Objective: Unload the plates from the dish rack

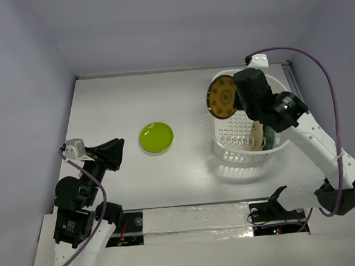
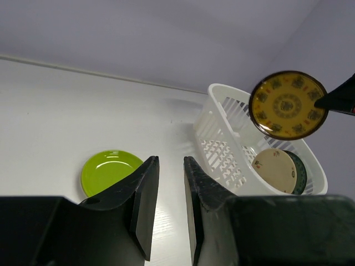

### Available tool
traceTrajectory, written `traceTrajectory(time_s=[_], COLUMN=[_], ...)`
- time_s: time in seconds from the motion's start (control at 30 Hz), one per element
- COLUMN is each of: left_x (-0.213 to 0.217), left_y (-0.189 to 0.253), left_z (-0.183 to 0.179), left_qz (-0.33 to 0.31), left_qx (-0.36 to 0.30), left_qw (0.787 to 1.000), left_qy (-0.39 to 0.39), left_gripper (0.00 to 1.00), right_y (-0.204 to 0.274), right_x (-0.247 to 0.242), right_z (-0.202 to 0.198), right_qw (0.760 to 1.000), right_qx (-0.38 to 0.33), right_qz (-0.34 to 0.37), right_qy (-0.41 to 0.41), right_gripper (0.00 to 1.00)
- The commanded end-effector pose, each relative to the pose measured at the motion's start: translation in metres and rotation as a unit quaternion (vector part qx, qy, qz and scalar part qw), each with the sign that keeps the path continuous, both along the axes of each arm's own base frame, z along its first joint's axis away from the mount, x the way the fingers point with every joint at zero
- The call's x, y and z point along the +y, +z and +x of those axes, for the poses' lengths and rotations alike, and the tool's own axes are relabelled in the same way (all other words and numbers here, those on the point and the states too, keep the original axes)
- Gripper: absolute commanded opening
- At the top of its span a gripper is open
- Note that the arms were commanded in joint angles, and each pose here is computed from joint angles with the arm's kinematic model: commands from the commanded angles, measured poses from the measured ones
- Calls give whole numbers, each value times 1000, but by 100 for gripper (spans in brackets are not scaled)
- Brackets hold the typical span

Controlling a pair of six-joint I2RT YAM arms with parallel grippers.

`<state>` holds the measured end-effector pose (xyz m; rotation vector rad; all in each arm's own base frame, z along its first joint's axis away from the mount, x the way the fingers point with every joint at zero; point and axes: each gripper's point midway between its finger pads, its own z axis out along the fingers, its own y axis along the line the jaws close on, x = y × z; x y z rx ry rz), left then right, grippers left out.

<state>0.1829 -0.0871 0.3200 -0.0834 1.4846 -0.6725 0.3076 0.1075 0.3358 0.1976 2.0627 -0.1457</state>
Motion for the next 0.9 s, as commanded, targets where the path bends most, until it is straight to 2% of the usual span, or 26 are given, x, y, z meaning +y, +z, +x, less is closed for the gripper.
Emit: traceTrajectory(time_s=[0.0, 0.13, 0.17, 0.4, 0.7, 0.87], left_x=[0, 2, 2, 3, 2, 2], left_y=[9, 8, 8, 7, 6, 7], left_z=[0, 1, 2, 2, 3, 2], left_qz=[-8, -9, -9, -9, -10, -10], left_qx=[-14, -13, -11, -9, -8, -9], left_qw=[1000, 1000, 1000, 1000, 1000, 1000], left_qy=[2, 6, 7, 10, 9, 8], left_gripper=[22, 22, 22, 28, 33, 33], right_y=[22, -9, -31, -97, -196, -220], right_x=[105, 184, 207, 281, 301, 298], right_z=[23, 38, 42, 71, 72, 61], right_qw=[976, 950, 946, 928, 924, 924], right_qx=[-73, -53, -28, 22, 101, 121], right_qz=[157, 239, 244, 295, 310, 306], right_qy=[133, 195, 210, 227, 199, 194], right_gripper=[0, 0, 0, 0, 0, 4])
